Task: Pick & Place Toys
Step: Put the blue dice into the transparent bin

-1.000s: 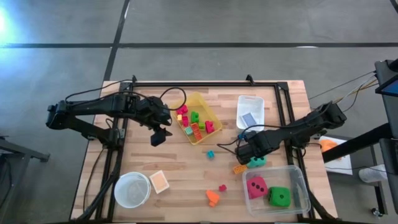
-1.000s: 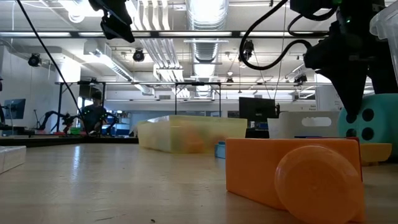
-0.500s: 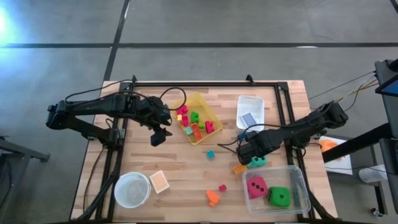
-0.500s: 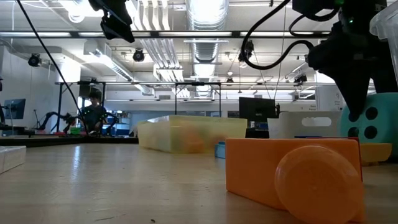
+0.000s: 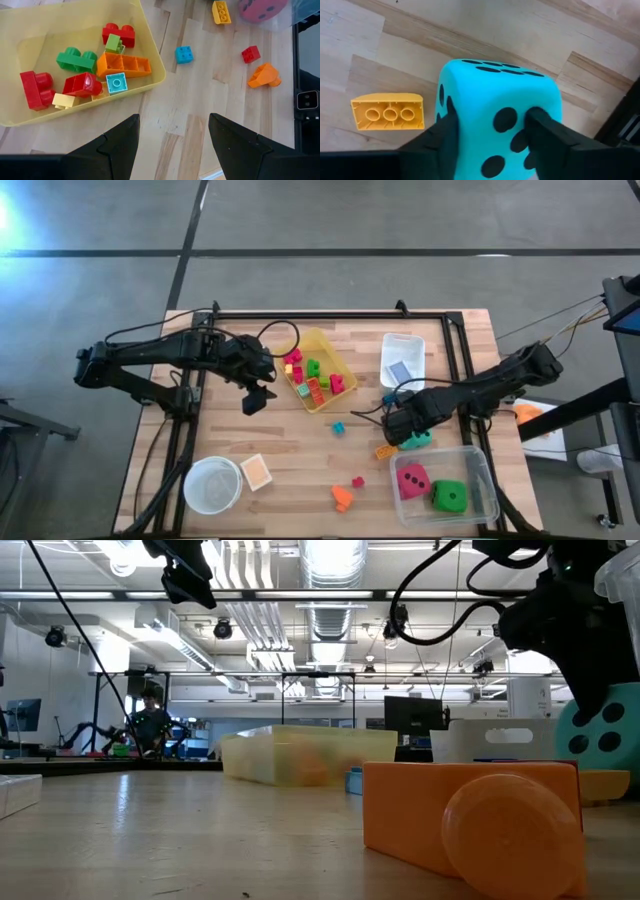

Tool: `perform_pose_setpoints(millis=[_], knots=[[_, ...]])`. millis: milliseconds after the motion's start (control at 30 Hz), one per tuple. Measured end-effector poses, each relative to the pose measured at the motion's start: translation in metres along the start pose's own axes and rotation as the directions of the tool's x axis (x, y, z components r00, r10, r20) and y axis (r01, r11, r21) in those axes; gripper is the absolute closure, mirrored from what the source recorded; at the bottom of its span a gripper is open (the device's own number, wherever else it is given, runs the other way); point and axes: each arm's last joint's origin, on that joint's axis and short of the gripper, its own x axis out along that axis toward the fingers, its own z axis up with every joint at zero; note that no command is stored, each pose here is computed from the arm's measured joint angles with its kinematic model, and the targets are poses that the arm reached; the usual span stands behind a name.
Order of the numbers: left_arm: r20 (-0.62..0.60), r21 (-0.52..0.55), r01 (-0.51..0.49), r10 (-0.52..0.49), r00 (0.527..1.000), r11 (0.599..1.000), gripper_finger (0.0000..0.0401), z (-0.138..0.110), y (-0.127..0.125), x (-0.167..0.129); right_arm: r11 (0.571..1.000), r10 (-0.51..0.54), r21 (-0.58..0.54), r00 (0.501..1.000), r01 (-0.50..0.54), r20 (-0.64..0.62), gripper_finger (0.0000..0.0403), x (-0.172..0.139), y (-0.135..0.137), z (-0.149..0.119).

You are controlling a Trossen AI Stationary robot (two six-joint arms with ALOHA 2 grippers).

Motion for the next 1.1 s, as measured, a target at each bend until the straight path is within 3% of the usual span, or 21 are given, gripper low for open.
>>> perform_pose_setpoints(millis=[100, 267, 767, 900, 1100], knots=[[0.000, 0.000, 0.000, 0.000, 1.000, 1.000, 0.0161, 0.000, 0.000, 0.000, 1.000, 0.004, 0.003, 1.000, -0.003, -0.010, 0.0258, 0.000, 0.000, 0.000], [0.000, 0.000, 0.000, 0.000, 1.000, 1.000, 0.0161, 0.000, 0.000, 0.000, 1.000, 0.009, 0.002, 1.000, -0.008, -0.023, 0.0283, 0.000, 0.001, -0.001], [0.000, 0.003, 0.000, 0.000, 1.000, 1.000, 0.0161, 0.000, 0.000, 0.000, 0.999, -0.007, -0.046, 1.000, 0.007, 0.004, 0.0295, -0.019, 0.005, -0.001], [0.000, 0.003, 0.000, 0.000, 1.000, 1.000, 0.0161, 0.000, 0.000, 0.000, 0.996, 0.031, -0.085, 0.999, -0.027, 0.044, 0.0372, -0.035, 0.010, 0.000], [0.000, 0.003, 0.000, 0.000, 1.000, 1.000, 0.0161, 0.000, 0.000, 0.000, 0.992, 0.059, -0.113, 0.993, -0.048, 0.100, 0.0375, -0.051, 0.013, 0.001]])
